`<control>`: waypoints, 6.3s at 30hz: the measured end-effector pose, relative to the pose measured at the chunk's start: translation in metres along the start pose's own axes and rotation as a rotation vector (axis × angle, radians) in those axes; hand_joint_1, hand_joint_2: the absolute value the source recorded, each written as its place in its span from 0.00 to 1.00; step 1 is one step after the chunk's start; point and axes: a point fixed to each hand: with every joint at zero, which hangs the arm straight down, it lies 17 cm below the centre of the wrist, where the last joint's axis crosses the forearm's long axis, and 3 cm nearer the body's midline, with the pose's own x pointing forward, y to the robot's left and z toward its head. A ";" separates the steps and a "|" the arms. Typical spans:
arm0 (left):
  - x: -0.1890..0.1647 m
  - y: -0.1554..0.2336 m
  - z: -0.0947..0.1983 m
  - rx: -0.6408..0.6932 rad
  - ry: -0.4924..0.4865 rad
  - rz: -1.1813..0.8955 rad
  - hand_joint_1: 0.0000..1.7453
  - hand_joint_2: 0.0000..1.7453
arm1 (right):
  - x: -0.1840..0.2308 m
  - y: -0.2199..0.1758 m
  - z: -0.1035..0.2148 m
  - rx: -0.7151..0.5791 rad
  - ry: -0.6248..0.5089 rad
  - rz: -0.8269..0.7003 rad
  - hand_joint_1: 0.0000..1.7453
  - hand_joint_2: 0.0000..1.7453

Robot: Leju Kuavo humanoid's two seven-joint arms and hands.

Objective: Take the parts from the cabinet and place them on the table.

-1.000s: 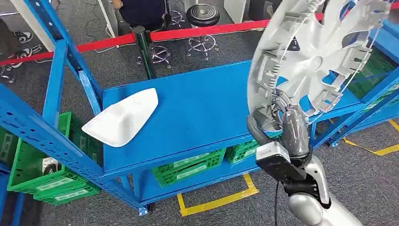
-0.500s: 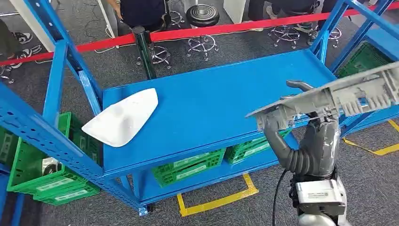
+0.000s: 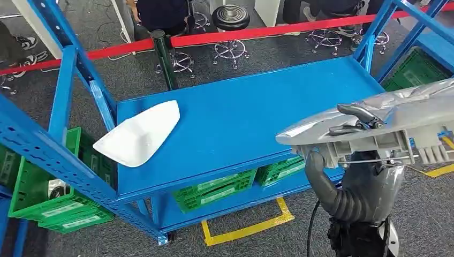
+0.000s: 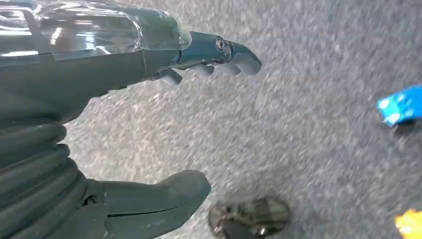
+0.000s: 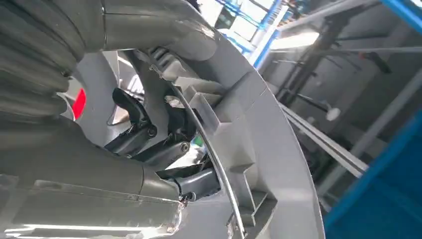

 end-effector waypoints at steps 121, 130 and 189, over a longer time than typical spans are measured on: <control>0.021 -0.018 -0.002 0.013 -0.031 0.100 0.00 1.00 | -0.004 -0.017 0.010 -0.163 0.176 -0.165 1.00 1.00; 0.027 -0.019 -0.003 0.014 -0.040 0.095 0.00 1.00 | -0.002 -0.015 0.010 -0.146 0.163 -0.122 1.00 1.00; 0.015 -0.004 -0.002 0.070 -0.023 0.136 0.00 1.00 | -0.005 0.050 0.023 -0.014 0.188 -0.296 1.00 1.00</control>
